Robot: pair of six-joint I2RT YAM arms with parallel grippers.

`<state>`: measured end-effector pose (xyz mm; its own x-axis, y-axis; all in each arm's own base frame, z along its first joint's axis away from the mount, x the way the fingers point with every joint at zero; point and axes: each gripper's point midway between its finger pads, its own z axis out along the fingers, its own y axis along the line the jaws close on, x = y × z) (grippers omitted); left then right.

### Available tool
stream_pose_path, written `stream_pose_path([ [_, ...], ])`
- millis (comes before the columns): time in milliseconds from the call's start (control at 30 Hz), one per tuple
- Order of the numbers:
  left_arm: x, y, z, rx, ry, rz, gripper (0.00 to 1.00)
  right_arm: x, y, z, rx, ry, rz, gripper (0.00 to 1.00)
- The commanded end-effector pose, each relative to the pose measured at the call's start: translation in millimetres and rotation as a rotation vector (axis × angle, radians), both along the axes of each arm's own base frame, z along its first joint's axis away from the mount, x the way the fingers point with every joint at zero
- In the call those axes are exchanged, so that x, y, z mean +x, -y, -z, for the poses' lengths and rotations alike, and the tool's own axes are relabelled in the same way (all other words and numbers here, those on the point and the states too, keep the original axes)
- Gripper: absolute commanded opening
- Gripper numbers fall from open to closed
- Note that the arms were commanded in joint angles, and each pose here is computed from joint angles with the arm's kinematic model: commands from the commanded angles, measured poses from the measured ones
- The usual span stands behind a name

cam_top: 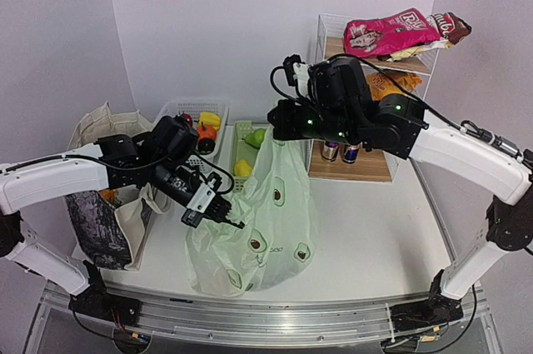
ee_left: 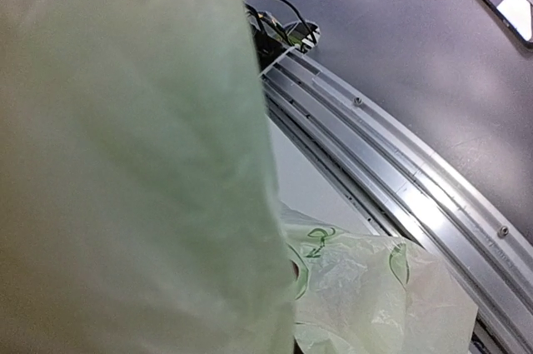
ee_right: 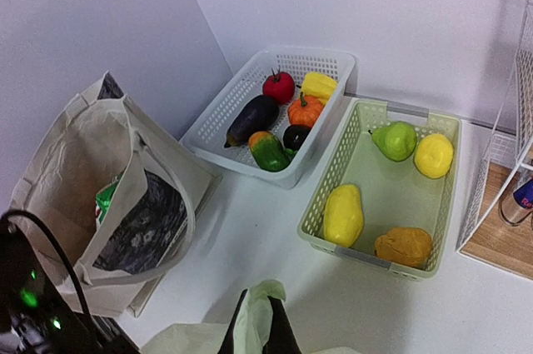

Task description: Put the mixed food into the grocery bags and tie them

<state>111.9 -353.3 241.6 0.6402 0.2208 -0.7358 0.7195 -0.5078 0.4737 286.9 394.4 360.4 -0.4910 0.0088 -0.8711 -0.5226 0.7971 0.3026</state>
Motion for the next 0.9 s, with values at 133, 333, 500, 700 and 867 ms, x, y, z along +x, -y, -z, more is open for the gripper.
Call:
stream_pose_path([
  [133, -11, 10, 26, 0.048, 0.227, 0.117, 0.00, 29, -9, -7, 0.151, 0.006, 0.178, 0.00],
  [333, -9, 14, 34, 0.046, 0.287, 0.095, 0.00, 35, -1, -9, 0.174, 0.037, 0.238, 0.00],
  [500, 8, 29, 28, 0.070, 0.253, 0.004, 0.00, 17, -44, 18, 0.189, -0.074, 0.054, 0.00],
  [700, 15, 28, 21, 0.086, 0.129, -0.105, 0.00, -25, -65, -7, 0.151, -0.021, -0.269, 0.52],
  [867, 7, 20, 14, 0.093, 0.080, -0.109, 0.00, -43, -19, -44, 0.085, 0.139, -0.286, 0.87],
])
